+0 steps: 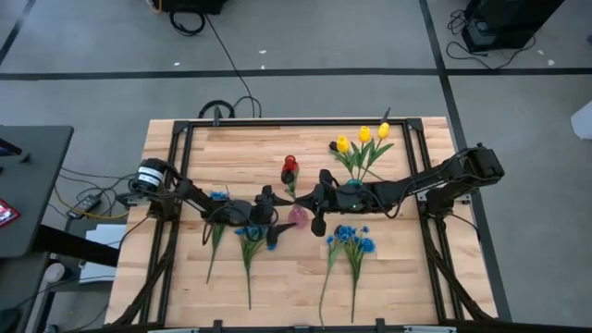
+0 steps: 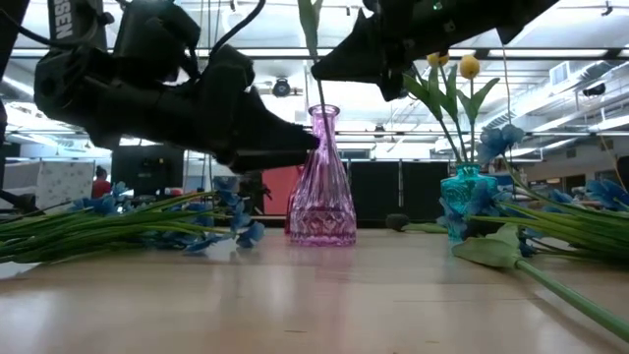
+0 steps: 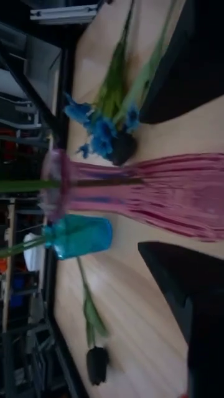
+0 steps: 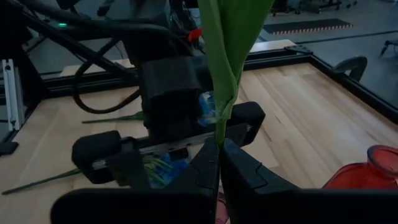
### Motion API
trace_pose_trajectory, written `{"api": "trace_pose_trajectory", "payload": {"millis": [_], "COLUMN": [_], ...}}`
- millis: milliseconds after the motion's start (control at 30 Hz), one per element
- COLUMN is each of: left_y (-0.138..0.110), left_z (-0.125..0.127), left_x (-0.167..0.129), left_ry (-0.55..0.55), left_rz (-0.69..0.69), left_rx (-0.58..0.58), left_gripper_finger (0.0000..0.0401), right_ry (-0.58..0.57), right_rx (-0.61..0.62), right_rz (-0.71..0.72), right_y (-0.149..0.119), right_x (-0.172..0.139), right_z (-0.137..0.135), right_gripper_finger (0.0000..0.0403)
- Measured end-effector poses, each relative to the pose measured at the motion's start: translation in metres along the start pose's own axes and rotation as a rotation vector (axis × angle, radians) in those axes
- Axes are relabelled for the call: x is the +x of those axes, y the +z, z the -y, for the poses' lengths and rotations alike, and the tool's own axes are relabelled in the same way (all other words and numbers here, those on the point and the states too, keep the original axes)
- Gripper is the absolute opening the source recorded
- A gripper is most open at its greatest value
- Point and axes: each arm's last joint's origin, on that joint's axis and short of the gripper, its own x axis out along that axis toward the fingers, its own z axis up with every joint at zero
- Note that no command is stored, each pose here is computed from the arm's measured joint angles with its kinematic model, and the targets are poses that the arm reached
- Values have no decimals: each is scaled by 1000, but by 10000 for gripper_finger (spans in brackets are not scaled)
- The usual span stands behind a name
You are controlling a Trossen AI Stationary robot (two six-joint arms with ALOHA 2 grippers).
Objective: Sort flowers into vase by color
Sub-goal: Put the bottom right black flower into the pink vase
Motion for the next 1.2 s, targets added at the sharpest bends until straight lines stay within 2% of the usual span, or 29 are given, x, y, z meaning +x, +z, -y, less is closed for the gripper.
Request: {"api": "trace_pose_trajectory", "payload": {"millis": [100, 200, 400, 667, 767, 1000, 1200], "left_y": [2, -1, -14, -20, -19, -20, -23], "left_z": [3, 7, 8, 2, 1, 0, -1], "left_x": [9, 22, 43, 45, 45, 46, 43], "left_ry": [-2, -3, 11, 25, 27, 40, 43], "left_rz": [12, 14, -12, -27, -15, -22, -43], "left_rx": [38, 71, 80, 77, 74, 79, 87], "left_gripper_finger": [378, 396, 393, 392, 392, 392, 392], "right_ry": [13, 12, 28, 43, 39, 48, 23], "right_rx": [0, -8, -19, -32, -34, -39, -25], "right_rz": [-3, -26, -64, -119, -124, -146, -162], "right_y": [0, -2, -6, -11, -11, -13, -2], "right_x": [0, 0, 0, -1, -1, -1, -18], "right_z": [0, 1, 1, 1, 1, 1, 5], "right_gripper_finger": [23, 23, 23, 27, 42, 113, 161]}}
